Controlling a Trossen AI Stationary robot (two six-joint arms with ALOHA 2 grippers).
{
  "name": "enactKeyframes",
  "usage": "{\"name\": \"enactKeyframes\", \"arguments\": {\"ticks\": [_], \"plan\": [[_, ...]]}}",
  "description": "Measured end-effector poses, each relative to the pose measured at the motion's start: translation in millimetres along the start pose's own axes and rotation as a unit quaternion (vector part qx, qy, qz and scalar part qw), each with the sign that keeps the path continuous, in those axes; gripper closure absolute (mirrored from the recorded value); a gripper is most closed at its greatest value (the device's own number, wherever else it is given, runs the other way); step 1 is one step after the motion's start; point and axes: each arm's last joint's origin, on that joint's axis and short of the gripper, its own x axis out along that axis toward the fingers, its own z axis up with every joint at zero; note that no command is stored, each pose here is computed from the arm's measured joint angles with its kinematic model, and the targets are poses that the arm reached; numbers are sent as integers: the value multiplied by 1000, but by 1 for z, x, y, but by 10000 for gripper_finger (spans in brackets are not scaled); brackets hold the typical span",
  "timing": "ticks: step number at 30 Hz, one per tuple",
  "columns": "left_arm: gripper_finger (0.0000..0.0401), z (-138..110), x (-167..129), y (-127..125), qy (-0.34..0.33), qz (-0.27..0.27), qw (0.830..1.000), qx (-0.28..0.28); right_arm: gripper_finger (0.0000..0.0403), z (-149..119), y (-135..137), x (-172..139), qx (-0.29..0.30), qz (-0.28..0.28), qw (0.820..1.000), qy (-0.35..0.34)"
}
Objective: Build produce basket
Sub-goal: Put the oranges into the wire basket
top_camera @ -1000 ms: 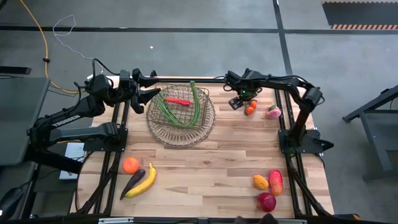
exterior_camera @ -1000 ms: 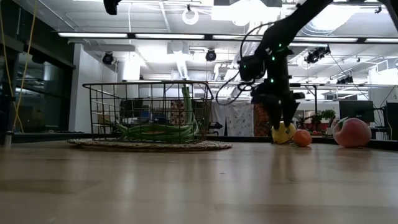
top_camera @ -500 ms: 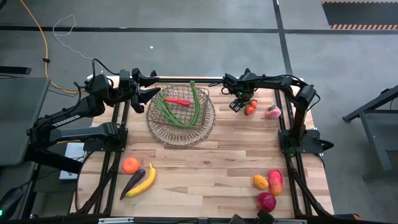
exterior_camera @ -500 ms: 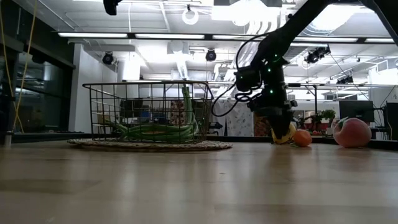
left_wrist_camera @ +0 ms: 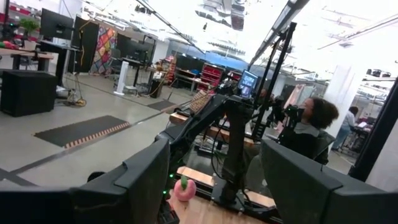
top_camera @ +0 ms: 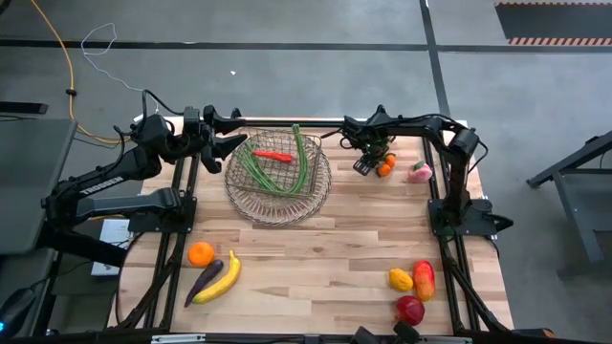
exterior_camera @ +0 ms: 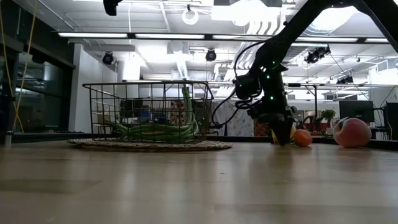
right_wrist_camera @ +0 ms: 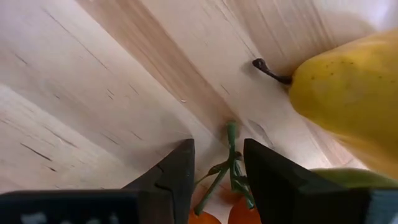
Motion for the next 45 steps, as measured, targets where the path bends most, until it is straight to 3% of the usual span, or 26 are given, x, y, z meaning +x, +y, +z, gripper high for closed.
{"name": "enactKeyframes", "arguments": {"ticks": [8,16,22,30,34,38,42,45], "plan": [[162,0,0,0,0,0,1000,-1,301,0,1,0,-25,19,1000,0],[162,0,0,0,0,0,1000,0,392,0,2,0,-25,35,999,0],[162,0,0,0,0,0,1000,1,398,-6,7,-8,-34,61,998,5],[162,0,0,0,0,0,1000,1,400,-35,27,-62,-40,101,985,-135],[162,0,0,0,0,0,1000,1,401,-63,42,-84,-8,155,960,-231],[162,0,0,0,0,0,1000,1,402,-92,54,-109,4,206,922,-327],[162,0,0,0,0,0,1000,1,402,-112,61,-149,-19,252,862,-440],[162,0,0,0,0,0,1000,1,402,-120,62,-183,-31,272,802,-531]]}}
